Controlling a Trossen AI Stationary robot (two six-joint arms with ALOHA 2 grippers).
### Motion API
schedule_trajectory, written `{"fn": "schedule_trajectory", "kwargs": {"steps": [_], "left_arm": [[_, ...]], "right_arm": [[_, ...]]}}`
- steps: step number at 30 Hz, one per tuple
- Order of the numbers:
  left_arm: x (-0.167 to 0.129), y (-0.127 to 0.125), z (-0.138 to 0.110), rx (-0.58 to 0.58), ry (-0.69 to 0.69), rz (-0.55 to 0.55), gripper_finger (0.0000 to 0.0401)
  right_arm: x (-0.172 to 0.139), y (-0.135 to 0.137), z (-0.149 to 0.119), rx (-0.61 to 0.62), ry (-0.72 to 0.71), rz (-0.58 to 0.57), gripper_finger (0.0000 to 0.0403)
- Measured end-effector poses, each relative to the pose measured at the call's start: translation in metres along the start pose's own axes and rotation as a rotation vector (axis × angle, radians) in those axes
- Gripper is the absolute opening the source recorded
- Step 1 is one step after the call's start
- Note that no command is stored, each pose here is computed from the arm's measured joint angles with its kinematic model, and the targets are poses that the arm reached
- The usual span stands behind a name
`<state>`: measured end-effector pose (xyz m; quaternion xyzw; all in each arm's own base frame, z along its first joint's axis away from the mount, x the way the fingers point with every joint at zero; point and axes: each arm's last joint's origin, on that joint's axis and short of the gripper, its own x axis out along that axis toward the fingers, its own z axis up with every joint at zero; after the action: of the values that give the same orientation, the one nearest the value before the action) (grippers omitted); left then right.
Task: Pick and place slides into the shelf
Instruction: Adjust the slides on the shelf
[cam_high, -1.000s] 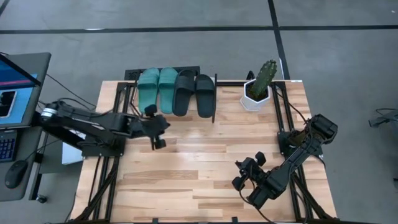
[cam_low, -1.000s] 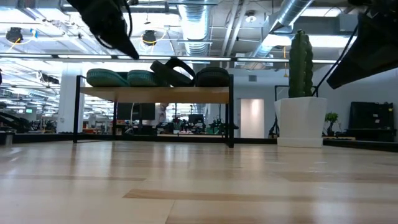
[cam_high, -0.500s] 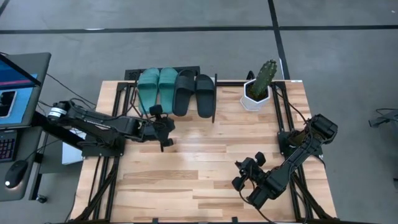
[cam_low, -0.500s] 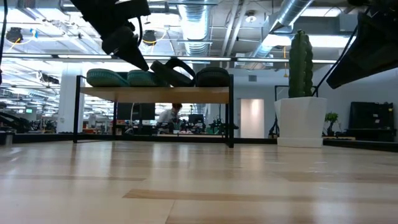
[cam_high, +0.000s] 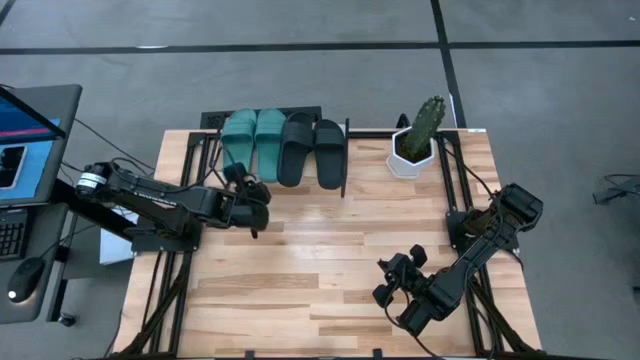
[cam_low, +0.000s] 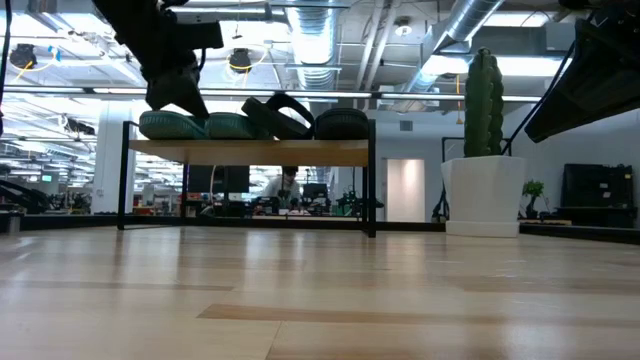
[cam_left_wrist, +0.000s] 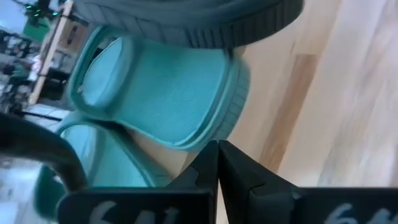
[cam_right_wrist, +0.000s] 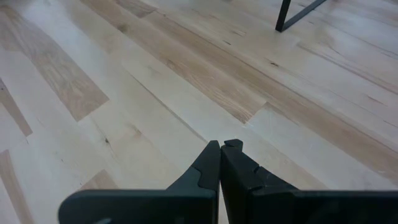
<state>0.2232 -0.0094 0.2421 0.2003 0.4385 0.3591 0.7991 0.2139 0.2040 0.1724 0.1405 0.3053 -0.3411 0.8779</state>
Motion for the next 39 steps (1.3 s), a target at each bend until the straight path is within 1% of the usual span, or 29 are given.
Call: {"fn": "schedule_trajectory", "kwargs": {"steps": [3,5,11,15,23,30,34,39], "left_arm": [[0.0,0.0,0.0,-0.009,0.002,0.005,0.0],[-0.002,-0.002,0.001,-0.02,-0.013,-0.03,0.0],[-0.009,-0.012,0.014,-0.017,-0.123,-0.161,0.0],[-0.01,-0.013,0.02,-0.005,-0.17,-0.19,0.0],[0.004,-0.011,0.022,0.011,-0.139,-0.162,0.0],[0.017,-0.009,0.026,0.026,-0.122,-0.111,0.0],[0.021,-0.006,0.023,0.043,-0.084,-0.083,0.0],[0.022,-0.002,0.014,0.075,-0.019,-0.018,0.0]], "right_arm": [[0.0,0.0,0.0,0.0,0.0,0.0,0.0],[0.0,0.0,0.0,0.001,0.0,0.0,0.0],[0.0,0.0,0.0,0.001,0.0,0.001,0.0],[0.0,0.0,0.0,0.002,0.0,0.001,0.0],[0.0,0.001,0.0,0.003,0.0,0.007,0.0],[-0.002,0.002,-0.002,0.0,0.001,0.018,0.0],[-0.003,0.002,-0.002,0.002,0.001,0.024,0.0],[-0.003,0.003,-0.002,0.005,0.001,0.027,0.0]]}}
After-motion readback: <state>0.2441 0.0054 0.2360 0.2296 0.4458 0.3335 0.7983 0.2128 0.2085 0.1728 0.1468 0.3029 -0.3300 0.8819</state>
